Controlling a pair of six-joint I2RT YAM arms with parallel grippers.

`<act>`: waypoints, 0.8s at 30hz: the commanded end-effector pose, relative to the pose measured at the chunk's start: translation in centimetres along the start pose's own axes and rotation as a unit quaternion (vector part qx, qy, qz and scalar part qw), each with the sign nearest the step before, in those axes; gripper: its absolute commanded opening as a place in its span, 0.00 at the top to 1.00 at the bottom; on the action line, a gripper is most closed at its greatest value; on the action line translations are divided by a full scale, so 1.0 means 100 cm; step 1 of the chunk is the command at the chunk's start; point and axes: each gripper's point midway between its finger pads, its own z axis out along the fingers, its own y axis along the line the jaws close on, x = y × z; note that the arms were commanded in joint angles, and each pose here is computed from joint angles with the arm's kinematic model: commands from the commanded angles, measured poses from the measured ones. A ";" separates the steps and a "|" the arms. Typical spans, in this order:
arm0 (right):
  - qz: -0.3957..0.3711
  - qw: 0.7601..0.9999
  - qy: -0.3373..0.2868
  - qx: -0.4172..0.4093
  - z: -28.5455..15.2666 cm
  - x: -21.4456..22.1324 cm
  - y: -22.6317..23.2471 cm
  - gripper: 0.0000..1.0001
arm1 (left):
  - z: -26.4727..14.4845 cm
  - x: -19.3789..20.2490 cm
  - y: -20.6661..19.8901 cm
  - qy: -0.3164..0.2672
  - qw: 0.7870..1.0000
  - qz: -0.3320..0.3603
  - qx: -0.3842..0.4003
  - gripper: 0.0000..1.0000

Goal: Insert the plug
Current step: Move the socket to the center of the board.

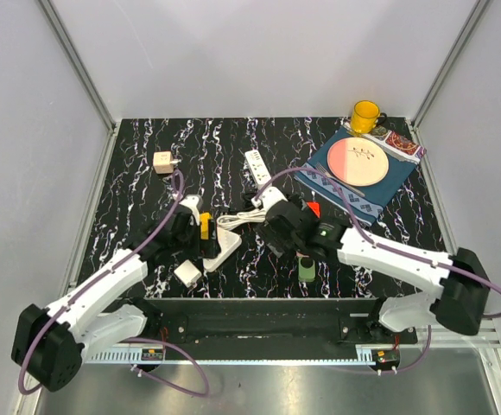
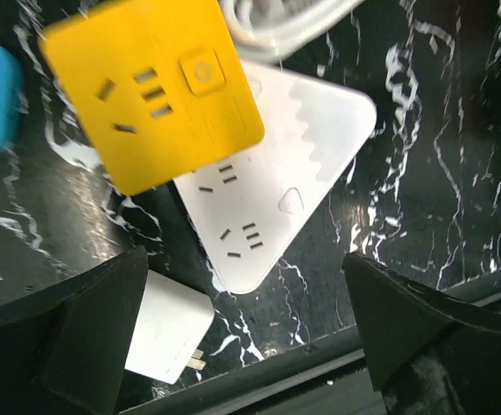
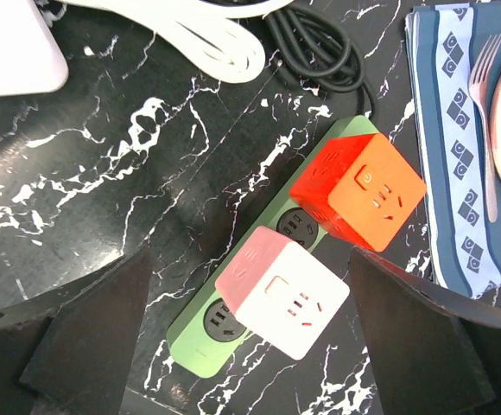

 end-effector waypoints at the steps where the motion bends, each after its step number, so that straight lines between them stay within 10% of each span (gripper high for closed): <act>1: 0.069 0.996 -0.061 -0.012 -0.017 -0.018 -0.010 0.00 | 0.011 0.016 -0.025 0.043 0.997 -0.018 0.054 0.01; 14: 0.128 0.986 -0.105 0.018 -0.042 -0.005 -0.041 0.00 | 0.050 0.042 -0.066 0.135 0.987 -0.006 0.087 0.01; 24: 0.158 0.978 -0.132 0.032 -0.056 -0.001 -0.055 0.00 | 0.056 -0.033 -0.167 0.043 0.980 0.002 0.193 0.01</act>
